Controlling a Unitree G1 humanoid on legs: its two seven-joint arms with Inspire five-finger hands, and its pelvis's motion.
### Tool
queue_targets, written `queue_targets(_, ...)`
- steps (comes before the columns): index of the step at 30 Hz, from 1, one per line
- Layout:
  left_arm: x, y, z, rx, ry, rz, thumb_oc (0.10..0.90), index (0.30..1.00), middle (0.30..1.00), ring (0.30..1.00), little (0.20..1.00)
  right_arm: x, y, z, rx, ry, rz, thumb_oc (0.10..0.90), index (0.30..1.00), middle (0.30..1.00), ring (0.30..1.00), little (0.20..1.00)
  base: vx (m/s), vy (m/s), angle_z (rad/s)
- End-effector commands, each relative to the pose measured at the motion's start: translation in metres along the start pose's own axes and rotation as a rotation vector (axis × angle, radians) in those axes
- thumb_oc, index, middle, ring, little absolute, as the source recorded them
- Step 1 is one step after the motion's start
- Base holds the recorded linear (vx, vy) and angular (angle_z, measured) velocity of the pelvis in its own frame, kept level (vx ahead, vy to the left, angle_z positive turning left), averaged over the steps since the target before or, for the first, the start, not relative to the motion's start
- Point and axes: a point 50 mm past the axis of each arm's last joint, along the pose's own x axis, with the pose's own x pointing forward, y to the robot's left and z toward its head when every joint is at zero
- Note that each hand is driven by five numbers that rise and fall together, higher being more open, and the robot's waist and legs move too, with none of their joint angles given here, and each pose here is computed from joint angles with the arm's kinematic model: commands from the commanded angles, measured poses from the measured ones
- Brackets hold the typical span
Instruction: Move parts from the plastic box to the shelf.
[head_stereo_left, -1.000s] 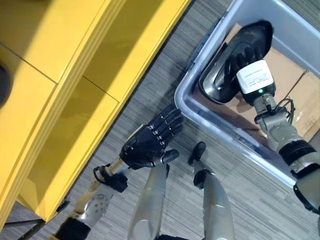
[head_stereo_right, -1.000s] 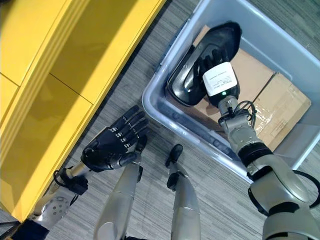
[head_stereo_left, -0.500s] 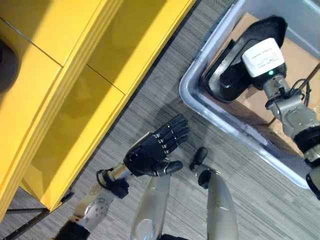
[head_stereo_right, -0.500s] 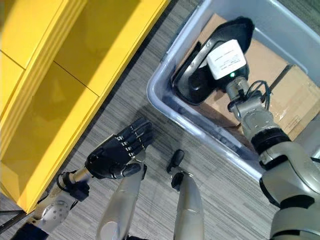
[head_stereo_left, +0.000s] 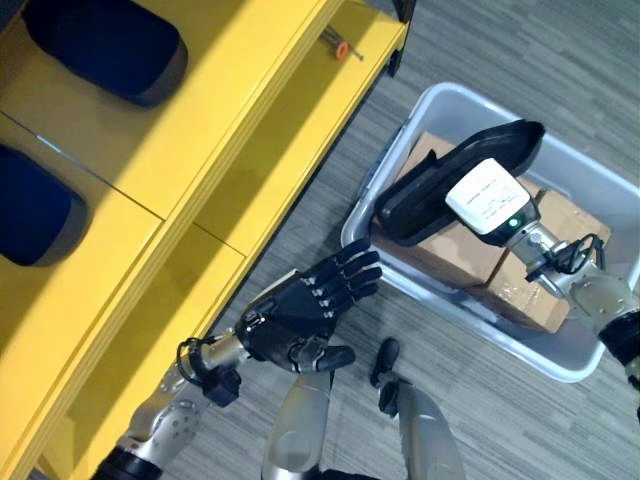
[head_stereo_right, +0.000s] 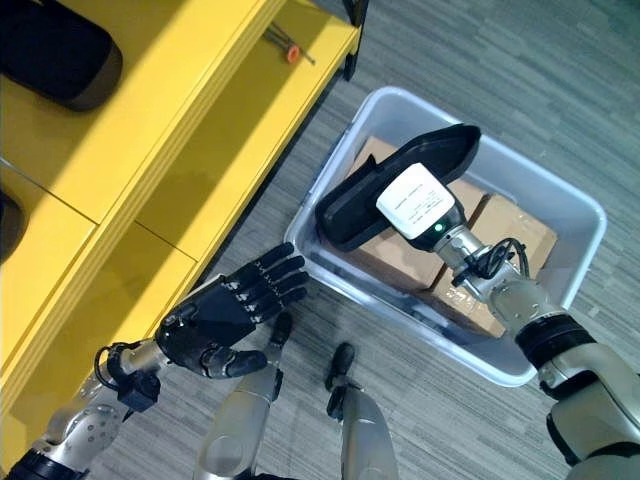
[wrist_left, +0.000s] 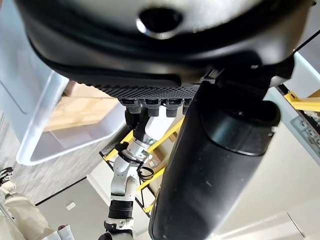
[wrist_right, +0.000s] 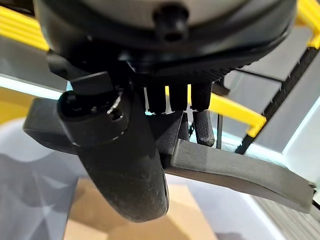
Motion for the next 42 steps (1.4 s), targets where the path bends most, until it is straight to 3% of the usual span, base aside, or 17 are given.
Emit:
queue_targets(1,0.006,-0.031,0.002,-0.026,-0.091,-0.178,0.900,1.000,1.000,1.000,1.000,-0.004,-0.038,-0.037,-0.021,0.138,-0.188,0.400,0.300,0.300,0.300,0.300,0.12,0.069,0.04)
queue_targets(11,0.004,-0.026,-0.009,-0.101,-0.100,-0.107,0.900,1.000,1.000,1.000,1.000,-0.042,-0.016,-0.019,0.303,0.241,0.031,0.400,0.300,0.300,0.300,0.300,0.14,0.127,-0.14)
queue_targets(15,0.009,-0.026,-0.012,-0.083,-0.097,-0.097,0.900,1.000,1.000,1.000,1.000,-0.042,-0.017,-0.019,0.479,0.289,0.063,0.400,0.300,0.300,0.300,0.300,0.05,0.114,-0.16)
queue_targets(19,0.014,-0.022,0.010,0.140,-0.221,-0.036,0.900,1.000,1.000,1.000,1.000,-0.038,-0.031,-0.019,0.634,0.279,0.039,0.400,0.300,0.300,0.300,0.300,0.00,0.101,-0.29)
queue_targets(22,0.021,-0.021,0.030,0.318,-0.285,-0.016,0.900,1.000,1.000,1.000,1.000,-0.037,-0.032,-0.009,0.810,0.223,0.169,0.400,0.300,0.300,0.300,0.300,-0.03,0.120,-0.29)
queue_targets(26,0.025,-0.004,0.044,0.592,-0.280,0.287,0.900,1.000,1.000,1.000,1.000,-0.033,-0.033,-0.002,1.004,0.169,0.284,0.400,0.300,0.300,0.300,0.300,0.00,0.051,-0.29)
queue_targets(27,0.025,-0.002,0.051,0.781,-0.296,0.398,0.900,1.000,1.000,1.000,1.000,-0.032,-0.033,-0.003,1.048,0.161,0.300,0.400,0.300,0.300,0.300,0.300,-0.01,-0.017,-0.15)
queue_targets(30,0.024,-0.005,0.058,1.044,-0.309,0.463,0.900,1.000,1.000,1.000,1.000,-0.035,-0.040,-0.006,1.122,0.127,0.323,0.400,0.300,0.300,0.300,0.300,-0.02,-0.043,-0.06)
queue_targets(33,0.029,-0.008,0.062,1.263,-0.304,0.401,0.900,1.000,1.000,1.000,1.000,-0.031,-0.051,-0.008,1.141,0.082,0.332,0.400,0.300,0.300,0.300,0.300,0.00,-0.011,0.00)
queue_targets(39,0.044,-0.015,0.073,1.522,-0.360,0.275,0.900,1.000,1.000,1.000,1.000,-0.015,-0.046,-0.013,1.127,0.078,0.404,0.400,0.300,0.300,0.300,0.300,0.00,0.009,-0.09)
queue_targets(42,0.048,-0.017,0.071,1.569,-0.350,0.213,0.900,1.000,1.000,1.000,1.000,-0.012,-0.047,-0.018,1.079,0.077,0.406,0.400,0.300,0.300,0.300,0.300,-0.02,0.005,-0.10)
